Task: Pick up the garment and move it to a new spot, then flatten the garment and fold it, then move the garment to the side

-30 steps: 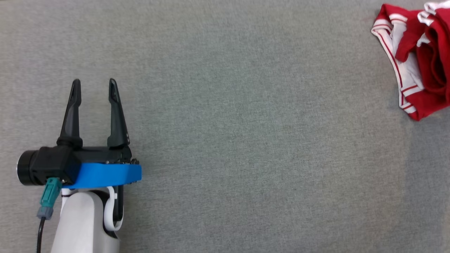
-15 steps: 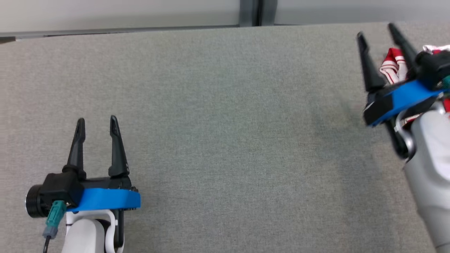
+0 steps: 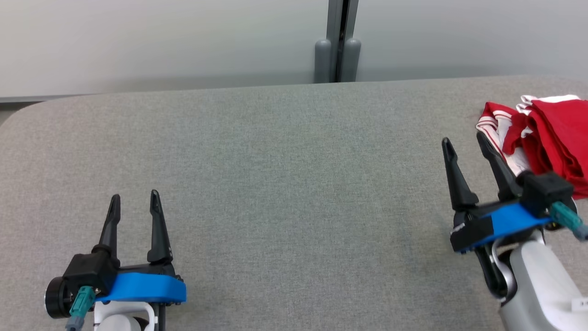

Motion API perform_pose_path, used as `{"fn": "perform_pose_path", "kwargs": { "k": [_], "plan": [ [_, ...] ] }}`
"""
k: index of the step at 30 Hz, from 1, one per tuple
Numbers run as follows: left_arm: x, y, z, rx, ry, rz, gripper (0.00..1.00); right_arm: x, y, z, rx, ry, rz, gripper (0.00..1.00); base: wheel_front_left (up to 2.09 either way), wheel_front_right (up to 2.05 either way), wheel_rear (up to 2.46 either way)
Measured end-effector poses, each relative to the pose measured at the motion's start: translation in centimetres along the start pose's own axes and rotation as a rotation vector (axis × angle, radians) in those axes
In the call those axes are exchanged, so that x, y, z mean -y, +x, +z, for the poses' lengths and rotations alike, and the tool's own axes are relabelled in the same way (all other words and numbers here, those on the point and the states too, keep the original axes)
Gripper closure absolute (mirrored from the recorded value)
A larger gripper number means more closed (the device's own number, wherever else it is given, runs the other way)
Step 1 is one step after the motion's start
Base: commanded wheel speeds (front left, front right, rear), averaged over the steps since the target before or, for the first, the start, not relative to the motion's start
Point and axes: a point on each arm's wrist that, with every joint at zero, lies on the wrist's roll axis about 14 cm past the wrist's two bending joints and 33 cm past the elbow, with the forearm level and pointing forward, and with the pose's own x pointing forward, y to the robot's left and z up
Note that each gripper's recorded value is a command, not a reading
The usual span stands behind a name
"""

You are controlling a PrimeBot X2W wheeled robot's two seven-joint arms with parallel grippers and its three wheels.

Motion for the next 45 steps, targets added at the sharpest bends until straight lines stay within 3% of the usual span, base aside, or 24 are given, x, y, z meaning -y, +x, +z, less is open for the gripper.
{"fn": "perform_pose_path", "kwargs": {
  "k": [13, 30, 31, 37, 45],
  "plan": [
    [-0.2, -2.0, 0.9, 0.019, -0.007, 0.012, 0.0, -0.7, -5.2, 0.9, 0.009, 0.053, -0.087, 0.0, 0.0, 0.0, 0.0],
    [-0.6, -2.2, 1.2, 0.028, -0.009, 0.037, 0.0, -0.3, -6.7, 0.8, -0.028, 0.036, -0.121, 0.0, 0.0, 0.0, 0.0],
    [-0.7, -2.2, 1.3, 0.029, -0.008, 0.037, 1.0, -0.3, -6.7, 0.8, -0.029, 0.038, -0.121, 1.0, 0.0, 0.0, 0.0],
    [-1.1, -3.4, -1.4, -0.058, -0.025, 0.059, 1.0, -0.3, -7.3, -1.3, -0.093, 0.063, -0.129, 1.0, 0.0, 0.0, 0.0],
    [-1.7, -3.6, -1.9, -0.092, -0.173, 0.096, 1.0, 0.0, -7.6, -1.8, -0.102, 0.213, -0.157, 1.0, 0.0, 0.0, 0.0]
  ]
}}
